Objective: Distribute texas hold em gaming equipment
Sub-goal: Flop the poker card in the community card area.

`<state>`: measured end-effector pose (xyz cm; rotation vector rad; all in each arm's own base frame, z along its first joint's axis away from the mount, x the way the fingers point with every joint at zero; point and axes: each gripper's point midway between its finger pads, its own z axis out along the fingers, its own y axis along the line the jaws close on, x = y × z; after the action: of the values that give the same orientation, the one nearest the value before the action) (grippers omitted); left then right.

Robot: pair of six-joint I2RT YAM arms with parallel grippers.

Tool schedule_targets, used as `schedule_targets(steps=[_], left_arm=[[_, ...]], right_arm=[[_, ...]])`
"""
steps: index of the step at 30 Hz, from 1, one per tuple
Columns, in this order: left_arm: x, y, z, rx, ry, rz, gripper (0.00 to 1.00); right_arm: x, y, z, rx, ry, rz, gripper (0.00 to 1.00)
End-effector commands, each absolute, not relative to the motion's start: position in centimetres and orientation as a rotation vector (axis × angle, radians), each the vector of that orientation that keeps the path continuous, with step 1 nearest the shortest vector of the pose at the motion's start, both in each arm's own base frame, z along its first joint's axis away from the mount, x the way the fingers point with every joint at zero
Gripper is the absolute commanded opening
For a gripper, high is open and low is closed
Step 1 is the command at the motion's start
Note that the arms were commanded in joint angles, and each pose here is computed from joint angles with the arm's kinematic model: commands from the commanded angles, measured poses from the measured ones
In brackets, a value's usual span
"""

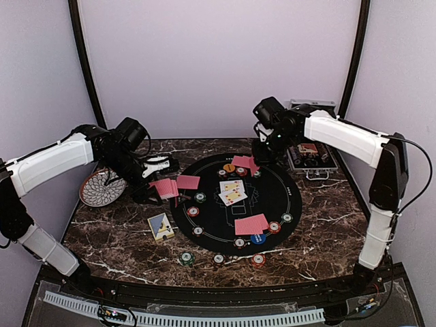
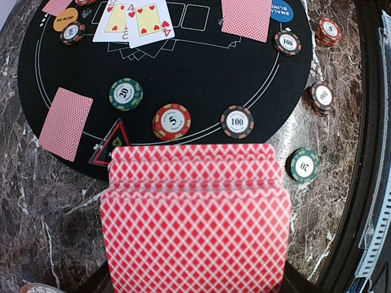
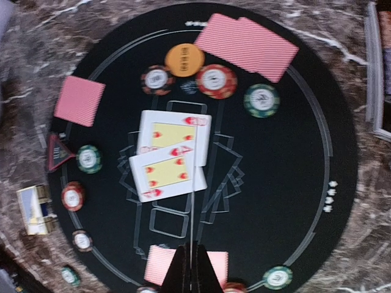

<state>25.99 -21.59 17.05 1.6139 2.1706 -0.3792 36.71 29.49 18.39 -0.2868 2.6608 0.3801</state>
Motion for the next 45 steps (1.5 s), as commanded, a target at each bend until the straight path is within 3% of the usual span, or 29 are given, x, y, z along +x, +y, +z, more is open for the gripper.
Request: schedule_targets(steps=[1,7,11,31,36,45], left_arm=[[25.4,-21.1,18.0,1.608,2.148,-0.383,0.00],[25.3,-21.2,17.9,1.607,2.150,-0.389,0.00],[25.3,-21.1,17.9,1.606,2.152,-0.387,0.00],[25.5,-21.3,18.3,1.597,2.145,-0.401,0.00],[25.6,-21.4,18.4,1.593,2.140,-0.403,0.00],[25.8,-21.6,18.6,1.594,2.142,-0.410,0.00]], right_arm=[[38.1,23.9,16.8,-0.301,2.616,-0.210,0.00],[38.5,24.5,14.0,-0.423,2.541,-0.605,0.00],[38.1,27.0,11.6,-0.532,2.512,-0.723,0.00],[33.6,35.0,4.0,-0.706,2.677,-0.476,0.00],[32.8,36.4,4.0,-0.709,2.726,-0.339,0.11],[32.9,37.1,5.2,-0.678,2.764,-0.181,0.41]])
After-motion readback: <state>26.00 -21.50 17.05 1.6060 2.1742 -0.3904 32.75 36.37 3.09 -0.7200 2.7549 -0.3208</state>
